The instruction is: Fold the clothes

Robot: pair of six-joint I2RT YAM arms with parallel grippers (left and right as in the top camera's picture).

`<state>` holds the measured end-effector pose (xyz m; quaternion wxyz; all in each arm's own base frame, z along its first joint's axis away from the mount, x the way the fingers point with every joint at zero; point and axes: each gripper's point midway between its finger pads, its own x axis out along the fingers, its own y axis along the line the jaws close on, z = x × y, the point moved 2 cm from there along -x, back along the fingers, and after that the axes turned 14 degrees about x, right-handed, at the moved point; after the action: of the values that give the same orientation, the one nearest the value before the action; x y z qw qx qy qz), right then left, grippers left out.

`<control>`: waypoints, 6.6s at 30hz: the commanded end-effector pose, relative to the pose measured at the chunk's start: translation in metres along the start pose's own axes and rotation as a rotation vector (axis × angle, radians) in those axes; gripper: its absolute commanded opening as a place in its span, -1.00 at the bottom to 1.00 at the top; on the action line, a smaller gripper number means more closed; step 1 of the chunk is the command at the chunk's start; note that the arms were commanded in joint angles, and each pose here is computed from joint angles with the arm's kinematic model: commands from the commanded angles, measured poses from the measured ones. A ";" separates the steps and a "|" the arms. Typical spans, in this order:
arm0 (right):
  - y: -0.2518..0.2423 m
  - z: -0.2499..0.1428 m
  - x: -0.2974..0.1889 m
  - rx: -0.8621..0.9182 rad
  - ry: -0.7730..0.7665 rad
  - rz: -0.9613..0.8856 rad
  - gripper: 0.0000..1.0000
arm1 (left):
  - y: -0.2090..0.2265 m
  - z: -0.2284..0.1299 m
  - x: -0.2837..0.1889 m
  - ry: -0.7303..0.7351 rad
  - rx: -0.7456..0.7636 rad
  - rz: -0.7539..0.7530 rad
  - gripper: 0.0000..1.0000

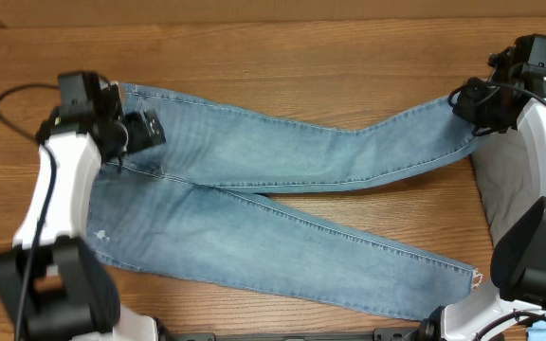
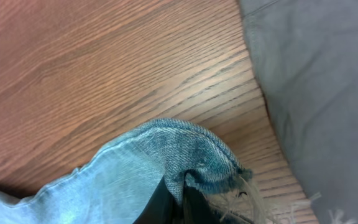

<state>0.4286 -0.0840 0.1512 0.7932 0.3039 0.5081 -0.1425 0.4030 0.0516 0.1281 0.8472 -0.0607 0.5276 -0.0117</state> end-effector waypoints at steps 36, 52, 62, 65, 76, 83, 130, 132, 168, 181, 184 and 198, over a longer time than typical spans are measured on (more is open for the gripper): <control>0.030 0.055 -0.013 -0.094 -0.268 0.053 -0.92 | 0.144 0.144 0.050 -0.170 -0.261 0.268 -0.92; 0.057 0.052 0.057 -0.147 -0.247 0.088 0.11 | 0.184 0.116 0.037 -0.091 -0.359 0.425 -0.82; 0.022 0.011 0.064 -0.079 -0.017 -0.059 1.00 | 0.151 0.059 0.068 0.189 -0.274 0.203 0.67; 0.006 -0.006 0.061 -0.045 0.059 -0.125 1.00 | 0.134 0.045 0.067 0.268 -0.269 0.171 0.71; -0.023 -0.042 -0.079 0.139 0.075 -0.207 1.00 | 0.072 0.042 -0.046 0.281 -0.233 0.070 0.58; -0.029 -0.076 -0.154 0.208 0.032 -0.185 1.00 | 0.007 0.051 -0.142 0.113 -0.083 0.054 0.57; -0.139 -0.262 0.025 0.697 0.319 -0.229 0.68 | -0.025 -0.178 -0.037 0.375 -0.183 0.051 0.62; -0.130 -0.263 0.029 0.681 0.341 -0.192 0.39 | -0.025 -0.178 -0.037 0.375 -0.183 0.051 0.61; -0.053 -0.120 -0.043 0.243 0.090 -0.069 -0.92 | 0.113 -0.195 -0.083 0.273 -0.825 0.418 0.96; -0.054 -0.121 -0.043 0.244 0.094 -0.072 -0.92 | 0.170 -0.193 -0.058 0.044 -0.906 0.524 0.77; -0.054 -0.121 -0.043 0.245 0.096 -0.073 -0.92 | 0.176 -0.197 -0.033 0.091 -0.905 0.506 0.77; -0.055 -0.124 -0.044 0.248 0.108 -0.080 -0.92 | 0.172 -0.183 0.042 0.088 -0.788 0.240 -0.68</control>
<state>0.2861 -0.0488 0.1251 0.7007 0.3944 0.5539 -0.2162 0.2519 0.2311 0.0184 0.7450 -0.2701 0.5012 0.3476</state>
